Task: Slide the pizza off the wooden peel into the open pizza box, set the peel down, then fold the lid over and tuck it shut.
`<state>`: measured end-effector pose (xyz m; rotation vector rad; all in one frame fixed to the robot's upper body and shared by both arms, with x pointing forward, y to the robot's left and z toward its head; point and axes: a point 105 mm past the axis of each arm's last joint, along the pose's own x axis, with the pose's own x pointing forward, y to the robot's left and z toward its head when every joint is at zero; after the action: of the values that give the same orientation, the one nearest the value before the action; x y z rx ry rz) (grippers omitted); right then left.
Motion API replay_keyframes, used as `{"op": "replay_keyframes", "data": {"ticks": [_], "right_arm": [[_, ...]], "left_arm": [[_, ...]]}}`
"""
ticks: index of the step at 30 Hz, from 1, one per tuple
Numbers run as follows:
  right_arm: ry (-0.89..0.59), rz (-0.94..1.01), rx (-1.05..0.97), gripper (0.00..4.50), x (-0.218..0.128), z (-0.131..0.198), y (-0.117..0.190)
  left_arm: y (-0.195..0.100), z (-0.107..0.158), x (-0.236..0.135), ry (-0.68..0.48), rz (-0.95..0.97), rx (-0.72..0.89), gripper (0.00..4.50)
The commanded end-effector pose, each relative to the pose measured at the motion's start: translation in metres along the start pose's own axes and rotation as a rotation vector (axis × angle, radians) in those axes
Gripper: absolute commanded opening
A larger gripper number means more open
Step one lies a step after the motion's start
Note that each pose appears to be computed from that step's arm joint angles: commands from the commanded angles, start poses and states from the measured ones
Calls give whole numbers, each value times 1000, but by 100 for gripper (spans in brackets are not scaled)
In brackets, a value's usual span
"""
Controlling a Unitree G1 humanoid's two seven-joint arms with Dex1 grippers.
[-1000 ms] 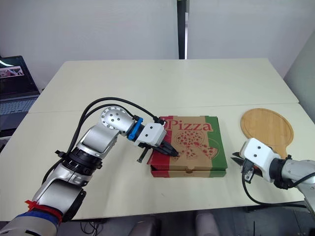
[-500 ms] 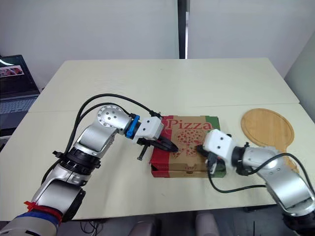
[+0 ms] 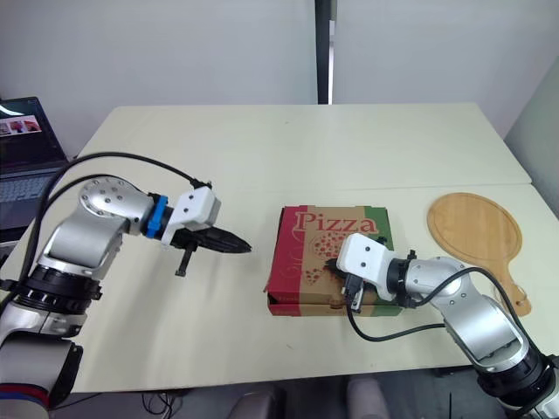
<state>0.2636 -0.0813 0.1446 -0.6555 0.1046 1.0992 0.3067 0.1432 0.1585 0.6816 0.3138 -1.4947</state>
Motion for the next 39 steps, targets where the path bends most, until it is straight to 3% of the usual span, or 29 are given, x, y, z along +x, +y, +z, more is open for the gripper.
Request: {"op": "replay_keyframes", "data": {"ticks": [1, 14, 28, 39], "right_arm": [[-21, 15, -29, 4, 0, 7, 1], [-19, 23, -27, 4, 1, 6, 2], [16, 56, -61, 4, 9, -5, 15], [83, 59, -22, 4, 14, -36, 27]], "left_arm": [[-6, 16, 13, -29, -33, 64, 0], [-26, 16, 36, -43, -114, 64, 0], [-2, 14, -5, -47, 43, -20, 0], [-4, 24, 44, -94, 43, 62, 0]]}}
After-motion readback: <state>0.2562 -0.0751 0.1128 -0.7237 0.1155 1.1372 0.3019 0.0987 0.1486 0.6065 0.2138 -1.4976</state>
